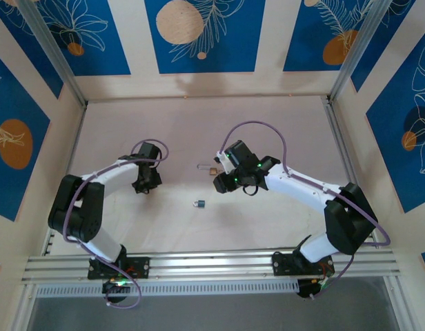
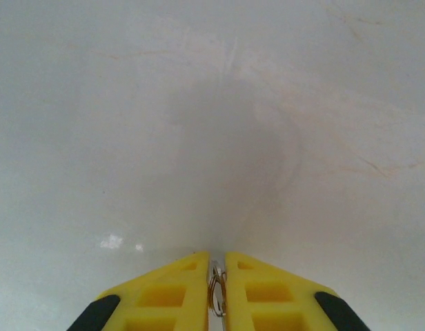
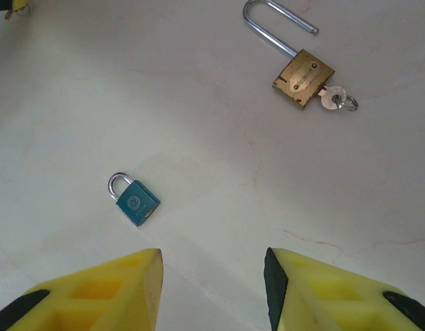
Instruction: Unlock with the key
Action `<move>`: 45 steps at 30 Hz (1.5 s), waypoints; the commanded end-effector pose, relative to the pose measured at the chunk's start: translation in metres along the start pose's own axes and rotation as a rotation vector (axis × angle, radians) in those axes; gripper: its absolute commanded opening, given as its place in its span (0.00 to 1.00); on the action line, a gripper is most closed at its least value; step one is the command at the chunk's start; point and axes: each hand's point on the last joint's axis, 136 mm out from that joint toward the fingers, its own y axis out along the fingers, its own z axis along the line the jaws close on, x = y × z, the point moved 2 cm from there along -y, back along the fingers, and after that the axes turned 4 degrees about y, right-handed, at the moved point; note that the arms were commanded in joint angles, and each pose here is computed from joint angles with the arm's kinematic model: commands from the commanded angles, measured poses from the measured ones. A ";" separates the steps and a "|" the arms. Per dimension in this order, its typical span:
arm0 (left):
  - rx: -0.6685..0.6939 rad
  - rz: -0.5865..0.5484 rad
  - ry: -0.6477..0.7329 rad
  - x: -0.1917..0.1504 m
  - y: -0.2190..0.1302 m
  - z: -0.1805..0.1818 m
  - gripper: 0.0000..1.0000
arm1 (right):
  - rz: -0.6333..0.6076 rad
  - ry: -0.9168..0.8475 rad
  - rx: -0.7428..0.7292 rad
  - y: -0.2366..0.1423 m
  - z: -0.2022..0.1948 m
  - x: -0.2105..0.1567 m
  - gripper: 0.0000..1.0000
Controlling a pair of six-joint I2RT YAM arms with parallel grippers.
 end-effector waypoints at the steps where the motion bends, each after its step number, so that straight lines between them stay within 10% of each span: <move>1: -0.031 0.001 0.022 -0.002 -0.010 -0.006 0.11 | -0.026 0.012 0.005 -0.007 0.000 0.003 0.45; 10: -0.105 -0.015 0.044 -0.001 -0.024 -0.031 0.07 | -0.029 0.023 -0.011 -0.009 -0.003 0.003 0.44; 20: -0.318 -0.078 0.280 -0.037 -0.071 -0.170 0.09 | -0.050 0.344 -0.192 -0.021 -0.072 -0.026 0.42; 31: -0.410 0.015 0.453 -0.106 -0.039 -0.270 0.11 | -0.146 0.623 -0.150 -0.052 -0.115 -0.065 0.42; 38: -0.447 -0.021 0.509 -0.109 -0.061 -0.271 0.53 | -0.131 0.617 -0.112 -0.049 -0.109 -0.067 0.44; 45: -0.371 -0.164 0.567 -0.069 -0.108 -0.221 0.66 | -0.076 0.543 -0.099 -0.035 -0.091 -0.059 0.38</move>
